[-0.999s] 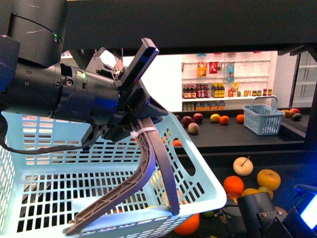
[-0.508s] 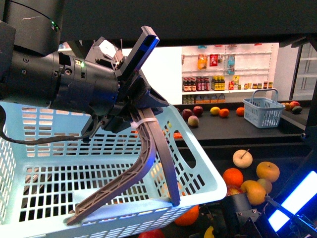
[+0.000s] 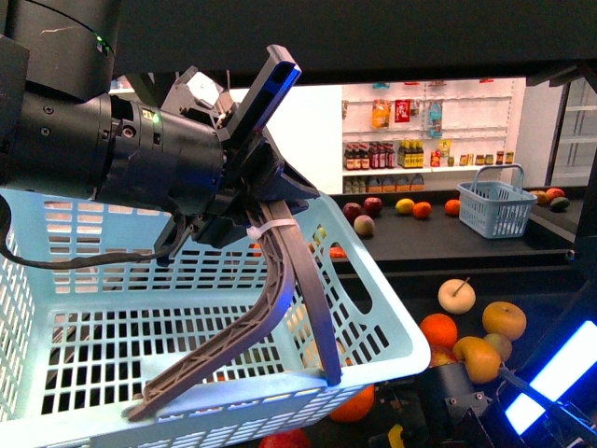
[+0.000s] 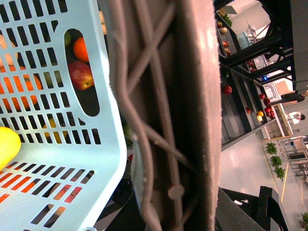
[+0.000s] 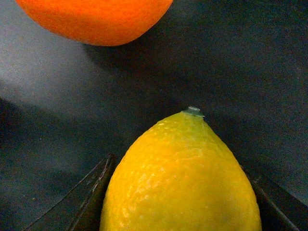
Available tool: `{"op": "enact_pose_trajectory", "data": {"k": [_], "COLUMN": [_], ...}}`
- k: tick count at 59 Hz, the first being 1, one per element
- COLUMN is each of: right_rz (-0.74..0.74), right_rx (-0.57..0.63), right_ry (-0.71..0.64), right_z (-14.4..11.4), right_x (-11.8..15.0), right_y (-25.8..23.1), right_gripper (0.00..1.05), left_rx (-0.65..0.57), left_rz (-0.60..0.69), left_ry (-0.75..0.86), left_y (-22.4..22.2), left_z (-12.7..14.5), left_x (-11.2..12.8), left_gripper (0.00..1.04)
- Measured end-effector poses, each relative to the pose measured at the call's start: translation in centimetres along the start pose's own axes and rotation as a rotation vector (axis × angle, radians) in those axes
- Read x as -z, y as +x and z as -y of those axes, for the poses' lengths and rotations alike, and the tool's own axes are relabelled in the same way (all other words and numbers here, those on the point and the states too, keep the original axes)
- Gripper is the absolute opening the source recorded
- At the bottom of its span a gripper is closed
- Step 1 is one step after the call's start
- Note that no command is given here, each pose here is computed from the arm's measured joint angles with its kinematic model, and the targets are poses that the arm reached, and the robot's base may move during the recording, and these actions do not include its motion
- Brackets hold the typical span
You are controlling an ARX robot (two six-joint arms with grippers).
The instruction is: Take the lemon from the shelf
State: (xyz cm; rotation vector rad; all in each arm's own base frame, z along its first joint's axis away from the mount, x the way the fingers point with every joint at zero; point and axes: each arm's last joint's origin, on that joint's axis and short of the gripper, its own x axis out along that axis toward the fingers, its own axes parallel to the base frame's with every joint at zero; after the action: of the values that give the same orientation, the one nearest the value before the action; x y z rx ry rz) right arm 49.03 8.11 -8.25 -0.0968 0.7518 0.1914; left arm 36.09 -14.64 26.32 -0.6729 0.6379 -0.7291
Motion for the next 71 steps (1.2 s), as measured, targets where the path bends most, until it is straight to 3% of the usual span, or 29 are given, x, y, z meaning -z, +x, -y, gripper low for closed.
{"op": "enact_pose_trajectory", "data": {"k": [11, 22, 28, 34, 39, 49, 58, 71], "right_rz": [-0.002, 0.074, 0.161, 0.286, 0.424, 0.563, 0.584, 0.508], "right_rx": [0.031, 0.115, 0.158, 0.152, 0.062, -0.094, -0.177, -0.256], "right_ry": [0.027, 0.038, 0.020, 0.020, 0.032, 0.031, -0.017, -0.062], "right_z": [1.9, 6.3, 8.6, 9.9, 8.3, 3.9, 0.0, -4.5], "right_x": [-0.4, -2.2, -3.7, -7.2, -12.1, -16.6, -17.5, -15.9], "right_y": [-2.6, -7.1, -10.3, -15.8, -21.5, -26.7, -27.5, -25.8], "right_gripper": [0.63, 0.63, 0.63, 0.63, 0.63, 0.63, 0.63, 0.63], "left_rx": [-0.001, -0.001, -0.002, -0.001, 0.002, 0.000, 0.000, 0.000], "left_rz": [0.001, 0.001, 0.001, 0.001, -0.002, 0.000, 0.000, 0.000], "left_ry": [0.000, 0.000, 0.000, 0.000, 0.000, 0.000, -0.001, -0.001], "left_y": [0.0, 0.0, 0.0, 0.0, 0.0, 0.0, 0.0, 0.0], "left_z": [0.0, 0.0, 0.0, 0.0, 0.0, 0.0, 0.0, 0.0], "left_x": [0.0, 0.0, 0.0, 0.0, 0.0, 0.0, 0.0, 0.0], "left_gripper": [0.12, 0.12, 0.12, 0.12, 0.12, 0.12, 0.12, 0.12]}}
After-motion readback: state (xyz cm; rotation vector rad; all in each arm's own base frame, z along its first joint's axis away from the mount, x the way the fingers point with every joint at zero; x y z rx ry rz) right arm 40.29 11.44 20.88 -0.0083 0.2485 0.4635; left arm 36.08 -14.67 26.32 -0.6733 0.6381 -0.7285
